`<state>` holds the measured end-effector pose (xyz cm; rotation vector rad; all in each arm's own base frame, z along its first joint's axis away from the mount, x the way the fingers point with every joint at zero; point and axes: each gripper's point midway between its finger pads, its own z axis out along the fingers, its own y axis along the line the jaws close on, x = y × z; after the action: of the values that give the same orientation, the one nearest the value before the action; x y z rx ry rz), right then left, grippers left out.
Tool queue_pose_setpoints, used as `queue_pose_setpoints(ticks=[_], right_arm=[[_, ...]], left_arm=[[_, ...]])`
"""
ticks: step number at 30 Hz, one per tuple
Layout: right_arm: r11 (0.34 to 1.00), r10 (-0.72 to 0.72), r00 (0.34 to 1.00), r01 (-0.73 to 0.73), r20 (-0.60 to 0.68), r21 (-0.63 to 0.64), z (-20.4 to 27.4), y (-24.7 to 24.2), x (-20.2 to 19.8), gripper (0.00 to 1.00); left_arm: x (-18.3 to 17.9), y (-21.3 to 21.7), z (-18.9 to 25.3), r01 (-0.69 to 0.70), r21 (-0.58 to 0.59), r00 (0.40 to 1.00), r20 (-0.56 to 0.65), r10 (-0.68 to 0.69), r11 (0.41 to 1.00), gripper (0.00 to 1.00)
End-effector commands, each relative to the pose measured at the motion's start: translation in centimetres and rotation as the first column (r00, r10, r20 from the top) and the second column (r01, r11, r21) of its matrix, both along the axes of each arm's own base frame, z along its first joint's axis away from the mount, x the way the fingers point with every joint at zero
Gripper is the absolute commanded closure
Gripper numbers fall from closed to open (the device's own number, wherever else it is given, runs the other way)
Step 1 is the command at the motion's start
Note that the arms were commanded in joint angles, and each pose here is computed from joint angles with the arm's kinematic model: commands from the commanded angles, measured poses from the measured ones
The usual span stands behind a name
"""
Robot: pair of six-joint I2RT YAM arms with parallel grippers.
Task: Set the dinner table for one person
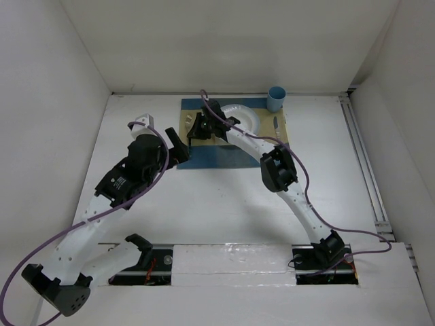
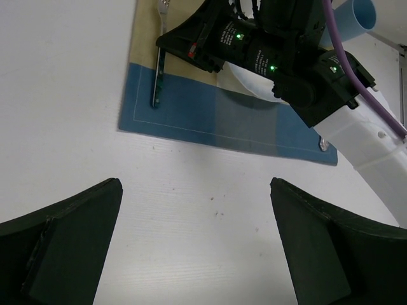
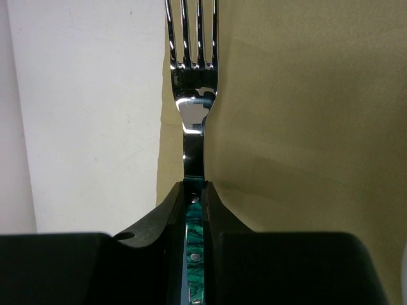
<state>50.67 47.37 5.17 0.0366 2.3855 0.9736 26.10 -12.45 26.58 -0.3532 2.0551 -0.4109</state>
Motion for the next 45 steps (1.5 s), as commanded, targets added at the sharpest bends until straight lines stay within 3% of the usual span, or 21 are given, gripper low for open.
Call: queue_pose_setpoints(ticks=[1,14,32,38,45], right_arm=[[0.998,-0.020,0.998,0.016,0.064,0.060,2.1,1.3,1.1,0.99],[0.997,-0.070,0.997,0.071,0.034,-0.013,0.4,-0.1,1.2,0.97],[0.997,-0.071,0.997,0.072,0.034,-0.039,0.0,-0.1,0.8,0.73],[0.997,-0.072,0.996,0.073,0.055,-0.019,1.9,0.0,0.9,0.58],[0.996,-0.068,0.988,0.061,0.137,0.058,9.7,0.1,-0.2,0.47]], left_arm=[[-0.1,-0.4,0.9,0.027,-0.021,0.999,0.038,-0.026,0.999,0.00],[-0.2,-0.5,1.3,0.039,-0.026,0.998,0.053,-0.038,0.999,0.00],[-0.3,-0.6,1.3,0.047,-0.030,0.998,0.051,-0.046,0.998,0.00],[-0.3,-0.6,1.3,0.047,-0.030,0.998,0.051,-0.046,0.998,0.00],[-0.3,0.3,2.1,-0.003,-0.041,0.997,0.074,0.006,0.999,0.00]])
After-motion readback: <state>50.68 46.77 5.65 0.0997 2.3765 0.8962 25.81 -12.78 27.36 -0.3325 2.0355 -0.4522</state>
